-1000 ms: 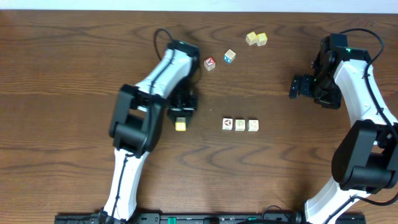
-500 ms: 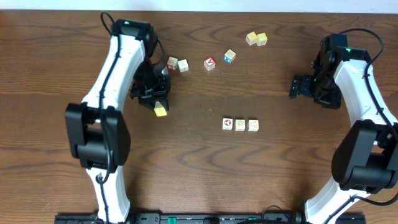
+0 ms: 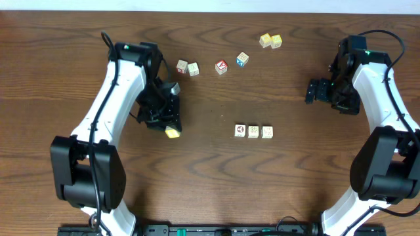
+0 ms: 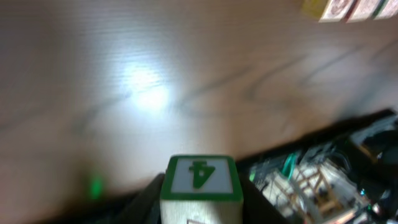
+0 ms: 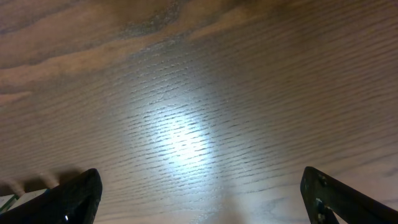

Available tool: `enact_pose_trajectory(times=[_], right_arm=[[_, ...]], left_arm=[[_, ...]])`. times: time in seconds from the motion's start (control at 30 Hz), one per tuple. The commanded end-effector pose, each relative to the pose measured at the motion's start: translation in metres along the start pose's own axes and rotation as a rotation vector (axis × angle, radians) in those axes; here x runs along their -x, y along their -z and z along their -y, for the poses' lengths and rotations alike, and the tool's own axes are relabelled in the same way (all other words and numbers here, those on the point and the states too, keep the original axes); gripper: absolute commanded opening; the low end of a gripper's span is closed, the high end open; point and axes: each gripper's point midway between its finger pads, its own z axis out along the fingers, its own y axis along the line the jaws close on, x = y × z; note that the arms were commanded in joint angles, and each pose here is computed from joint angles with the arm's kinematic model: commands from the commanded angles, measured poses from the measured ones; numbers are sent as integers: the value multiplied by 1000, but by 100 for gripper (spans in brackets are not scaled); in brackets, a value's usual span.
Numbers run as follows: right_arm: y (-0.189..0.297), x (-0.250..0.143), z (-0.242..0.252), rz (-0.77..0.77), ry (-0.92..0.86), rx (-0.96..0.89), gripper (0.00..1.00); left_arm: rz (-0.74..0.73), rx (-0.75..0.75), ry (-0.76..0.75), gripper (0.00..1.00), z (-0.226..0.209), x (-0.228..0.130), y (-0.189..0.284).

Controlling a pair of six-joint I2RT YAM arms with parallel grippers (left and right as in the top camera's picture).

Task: Lift 4 blocks
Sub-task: 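Lift the 4 block and carry it toward the block row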

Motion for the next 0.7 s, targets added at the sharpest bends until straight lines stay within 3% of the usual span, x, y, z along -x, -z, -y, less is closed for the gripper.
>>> enact_pose_trajectory(times=[0.0, 0.1, 0.17, 0.43, 0.67], right_arm=[[3, 4, 2, 14, 8, -7, 99], [3, 4, 2, 14, 8, -7, 99], [3, 4, 2, 14, 8, -7, 99], [3, 4, 2, 14, 7, -7, 99], [3, 4, 2, 14, 8, -7, 99]], left_arm=[[46, -115, 57, 28, 15, 11, -8], [143, -138, 137, 27, 16, 39, -18], [178, -150, 161, 34, 19, 50, -24], [253, -153, 135, 37, 41, 68, -55], [351, 25, 107, 37, 38, 77, -79]])
